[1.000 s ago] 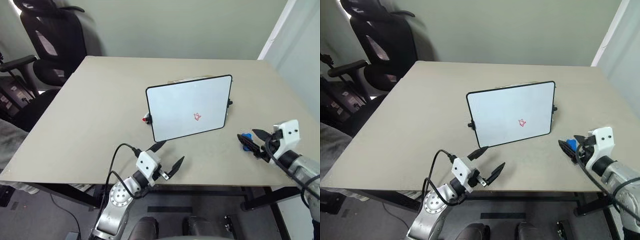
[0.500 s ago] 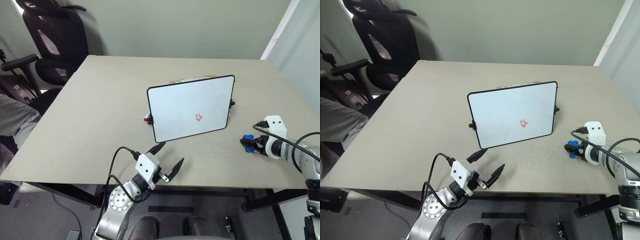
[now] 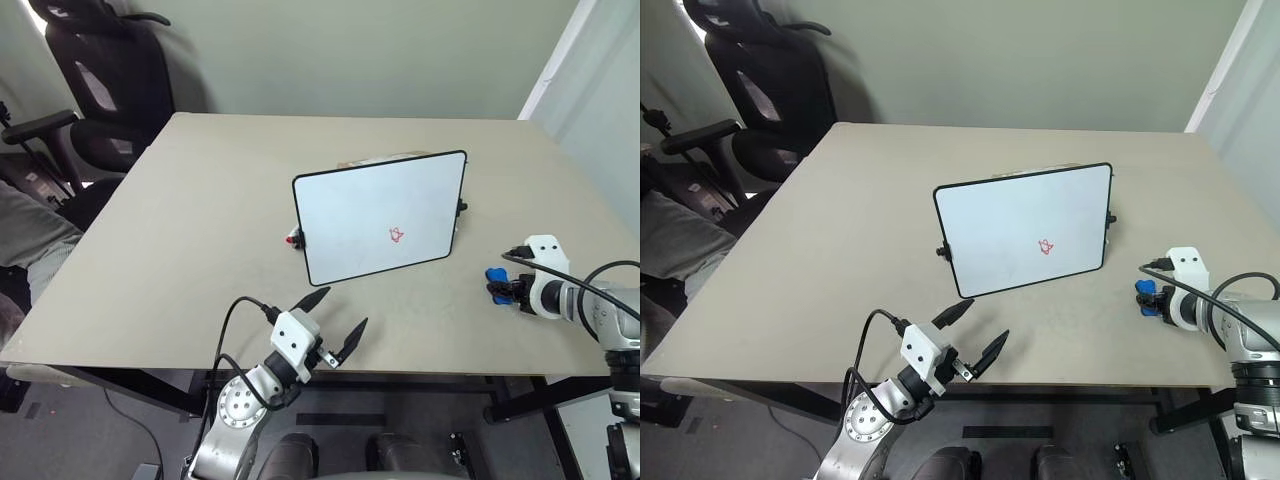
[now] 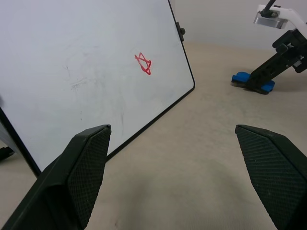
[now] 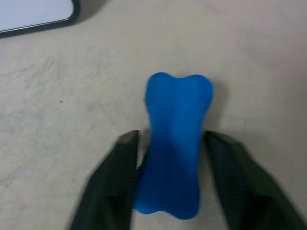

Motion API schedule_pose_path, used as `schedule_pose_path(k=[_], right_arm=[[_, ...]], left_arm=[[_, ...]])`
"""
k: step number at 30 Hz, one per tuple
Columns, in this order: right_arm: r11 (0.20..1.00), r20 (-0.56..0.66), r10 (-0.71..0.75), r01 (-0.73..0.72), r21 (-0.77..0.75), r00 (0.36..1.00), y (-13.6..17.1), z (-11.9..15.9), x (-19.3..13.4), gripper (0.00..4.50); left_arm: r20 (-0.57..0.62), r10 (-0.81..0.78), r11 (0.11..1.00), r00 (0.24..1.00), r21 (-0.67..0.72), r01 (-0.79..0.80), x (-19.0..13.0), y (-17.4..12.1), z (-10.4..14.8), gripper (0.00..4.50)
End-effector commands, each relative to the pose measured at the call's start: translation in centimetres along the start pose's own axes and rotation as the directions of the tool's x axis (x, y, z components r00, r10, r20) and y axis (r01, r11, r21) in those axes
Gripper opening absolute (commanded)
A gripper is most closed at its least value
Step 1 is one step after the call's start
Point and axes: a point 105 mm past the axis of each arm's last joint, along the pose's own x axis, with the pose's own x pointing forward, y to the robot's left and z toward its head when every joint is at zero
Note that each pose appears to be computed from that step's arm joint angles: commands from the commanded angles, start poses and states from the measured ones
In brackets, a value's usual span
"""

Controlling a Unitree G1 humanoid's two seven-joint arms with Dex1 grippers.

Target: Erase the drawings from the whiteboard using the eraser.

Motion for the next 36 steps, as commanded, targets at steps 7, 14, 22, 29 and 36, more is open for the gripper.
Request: schedule_pose_path(k=[7, 14, 22, 29, 36], right_arm=[[1.000, 0.073, -0.005, 0.007, -0.029, 0.997, 0.1, 1.5, -1.5, 1.67], [0.999, 0.088, 0.012, -0.008, -0.041, 0.996, 0.8, 1.8, -1.3, 1.67], [0.999, 0.128, 0.004, 0.003, -0.053, 0.992, 0.8, 2.5, -2.1, 1.13], [0.989, 0.233, 0.054, -0.020, -0.146, 0.971, 2.9, 4.7, -3.6, 1.13], [0.961, 0.347, 0.170, -0.078, -0.264, 0.922, 6.9, 6.7, -4.5, 1.13]], left_arm=[[0.084, 0.008, 0.999, 0.996, 0.036, -0.011, 0.4, 0.5, 2.2, 4.50], [0.096, -0.001, 0.999, 0.995, 0.042, -0.003, 0.4, 0.8, 2.7, 4.50], [0.096, 0.004, 0.999, 0.995, 0.044, -0.008, 0.2, 1.0, 2.8, 4.50], [0.111, 0.017, 0.999, 0.994, 0.049, -0.023, 0.0, 1.2, 3.3, 4.50], [0.141, 0.034, 0.997, 0.989, 0.069, -0.044, -0.3, 1.7, 4.3, 4.50]])
